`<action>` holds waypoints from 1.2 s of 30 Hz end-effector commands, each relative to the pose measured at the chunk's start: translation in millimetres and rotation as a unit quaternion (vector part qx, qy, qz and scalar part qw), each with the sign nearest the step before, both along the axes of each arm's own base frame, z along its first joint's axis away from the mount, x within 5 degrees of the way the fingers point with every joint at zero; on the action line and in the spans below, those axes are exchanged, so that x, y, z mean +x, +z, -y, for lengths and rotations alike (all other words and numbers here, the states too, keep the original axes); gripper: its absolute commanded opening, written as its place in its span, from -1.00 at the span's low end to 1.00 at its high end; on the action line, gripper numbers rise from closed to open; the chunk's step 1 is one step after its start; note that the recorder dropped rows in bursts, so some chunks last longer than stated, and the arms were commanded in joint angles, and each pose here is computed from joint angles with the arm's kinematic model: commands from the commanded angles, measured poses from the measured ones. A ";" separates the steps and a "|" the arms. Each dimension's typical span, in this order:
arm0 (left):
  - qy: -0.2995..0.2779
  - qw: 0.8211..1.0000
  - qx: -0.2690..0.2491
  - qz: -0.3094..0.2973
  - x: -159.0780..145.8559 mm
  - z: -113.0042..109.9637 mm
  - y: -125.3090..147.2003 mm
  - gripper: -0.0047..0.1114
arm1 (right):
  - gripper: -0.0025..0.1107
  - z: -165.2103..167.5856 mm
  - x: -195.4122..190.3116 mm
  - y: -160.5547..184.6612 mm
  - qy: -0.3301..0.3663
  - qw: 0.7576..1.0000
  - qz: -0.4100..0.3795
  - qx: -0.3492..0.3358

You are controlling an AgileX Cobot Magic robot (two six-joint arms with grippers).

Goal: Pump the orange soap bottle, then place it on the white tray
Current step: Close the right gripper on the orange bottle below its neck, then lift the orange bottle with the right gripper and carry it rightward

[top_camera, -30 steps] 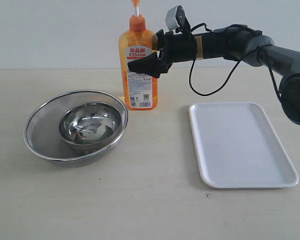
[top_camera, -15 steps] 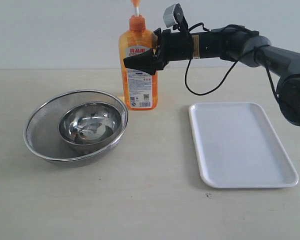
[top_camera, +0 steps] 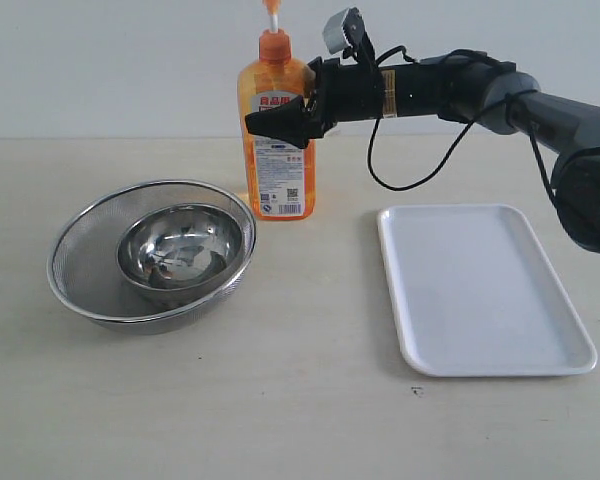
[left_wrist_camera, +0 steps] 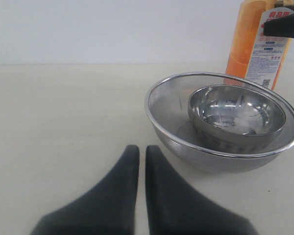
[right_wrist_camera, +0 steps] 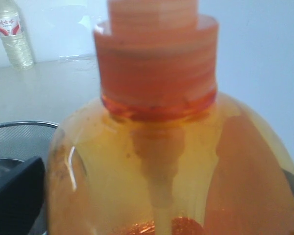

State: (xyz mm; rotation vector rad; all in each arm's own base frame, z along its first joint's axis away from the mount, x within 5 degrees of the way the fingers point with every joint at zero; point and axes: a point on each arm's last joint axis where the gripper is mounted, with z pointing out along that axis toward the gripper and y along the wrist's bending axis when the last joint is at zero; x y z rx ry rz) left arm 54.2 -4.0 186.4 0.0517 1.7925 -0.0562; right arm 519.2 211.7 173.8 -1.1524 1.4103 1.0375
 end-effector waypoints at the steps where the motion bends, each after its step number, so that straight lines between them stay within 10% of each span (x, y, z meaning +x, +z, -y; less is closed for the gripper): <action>1: 0.002 1.000 -0.008 0.001 -0.1 0.1 -0.9 -0.84 | 0.87 -0.6 1.2 1.0 -0.007 1.000 -0.004 0.000; 9: 0.002 1.000 -0.008 0.001 -0.1 0.1 -0.9 -0.84 | 0.12 1.0 2.3 -2.6 -0.015 1.000 -0.022 -0.016; 36: 0.002 1.000 -0.008 0.001 -0.1 0.1 -0.9 -0.84 | 0.01 21.9 8.2 -2.3 -0.029 0.998 -0.064 -0.006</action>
